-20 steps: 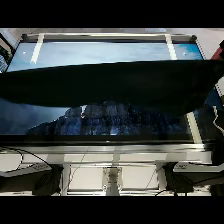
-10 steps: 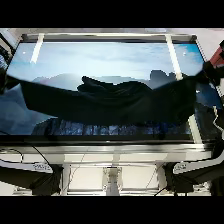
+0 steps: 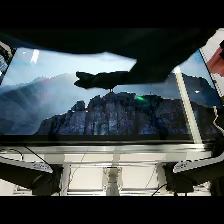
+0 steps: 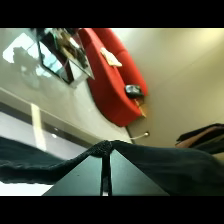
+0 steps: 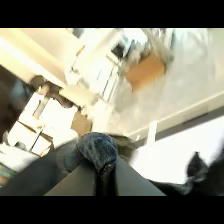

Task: Fold the clothes and pants, and hang the long-sleeved shirts on hangers.

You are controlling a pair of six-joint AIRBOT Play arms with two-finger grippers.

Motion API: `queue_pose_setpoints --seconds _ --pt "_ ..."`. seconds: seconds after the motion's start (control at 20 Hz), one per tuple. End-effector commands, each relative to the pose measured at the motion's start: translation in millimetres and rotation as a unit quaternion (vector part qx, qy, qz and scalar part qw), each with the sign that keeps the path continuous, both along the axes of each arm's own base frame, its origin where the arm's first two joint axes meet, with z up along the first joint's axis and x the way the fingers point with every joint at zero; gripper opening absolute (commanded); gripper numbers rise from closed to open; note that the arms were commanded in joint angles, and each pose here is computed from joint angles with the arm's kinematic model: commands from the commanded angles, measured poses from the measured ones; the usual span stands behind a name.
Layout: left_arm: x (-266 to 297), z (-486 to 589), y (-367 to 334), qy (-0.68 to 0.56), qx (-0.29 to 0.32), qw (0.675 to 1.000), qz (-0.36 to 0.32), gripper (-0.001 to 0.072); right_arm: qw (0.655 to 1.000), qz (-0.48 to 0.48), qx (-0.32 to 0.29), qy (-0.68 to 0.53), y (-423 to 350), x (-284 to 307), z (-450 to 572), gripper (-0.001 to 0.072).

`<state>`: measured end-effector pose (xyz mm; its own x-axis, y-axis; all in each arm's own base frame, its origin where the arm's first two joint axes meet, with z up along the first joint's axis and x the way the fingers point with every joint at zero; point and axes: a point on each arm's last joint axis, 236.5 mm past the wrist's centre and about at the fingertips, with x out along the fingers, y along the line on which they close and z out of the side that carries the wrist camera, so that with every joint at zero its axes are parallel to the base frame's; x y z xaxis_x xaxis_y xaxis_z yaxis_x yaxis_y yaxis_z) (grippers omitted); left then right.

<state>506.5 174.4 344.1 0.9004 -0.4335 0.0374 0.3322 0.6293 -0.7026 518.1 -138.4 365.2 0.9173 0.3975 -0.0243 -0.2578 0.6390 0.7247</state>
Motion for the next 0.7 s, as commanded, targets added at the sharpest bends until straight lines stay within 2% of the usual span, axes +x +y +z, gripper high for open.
queue_pose_setpoints --seconds 0.0,0.15,0.25,0.35,0.5,0.65 --pt "-28.5 -13.0 5.6 0.030 0.082 0.996 -0.011 0.0025 0.996 0.011 -0.050 0.066 -19.6 -36.3 -37.5 0.0026" --pt "-48.7 -116.9 -8.0 0.198 0.179 0.961 -0.073 0.0025 0.959 0.022 -0.141 0.244 -30.3 -59.1 -137.6 0.0026" --pt "-62.0 -181.2 -16.1 0.294 0.207 0.927 -0.107 0.0025 0.920 0.024 -0.181 0.346 -35.1 -73.1 -201.1 0.0026" --pt "-79.2 -238.7 -23.8 0.373 0.229 0.888 -0.138 0.0024 0.886 0.047 -0.193 0.420 -29.3 -88.5 -260.3 0.0026" --pt "-120.5 -308.4 -22.8 0.470 0.249 0.830 -0.168 0.0024 0.841 0.078 -0.180 0.504 -22.6 -127.0 -335.2 0.0026" --pt "-161.0 -341.0 -23.3 0.493 0.245 0.812 -0.195 0.0024 0.813 0.063 -0.180 0.550 -36.5 -167.2 -373.3 0.0026"
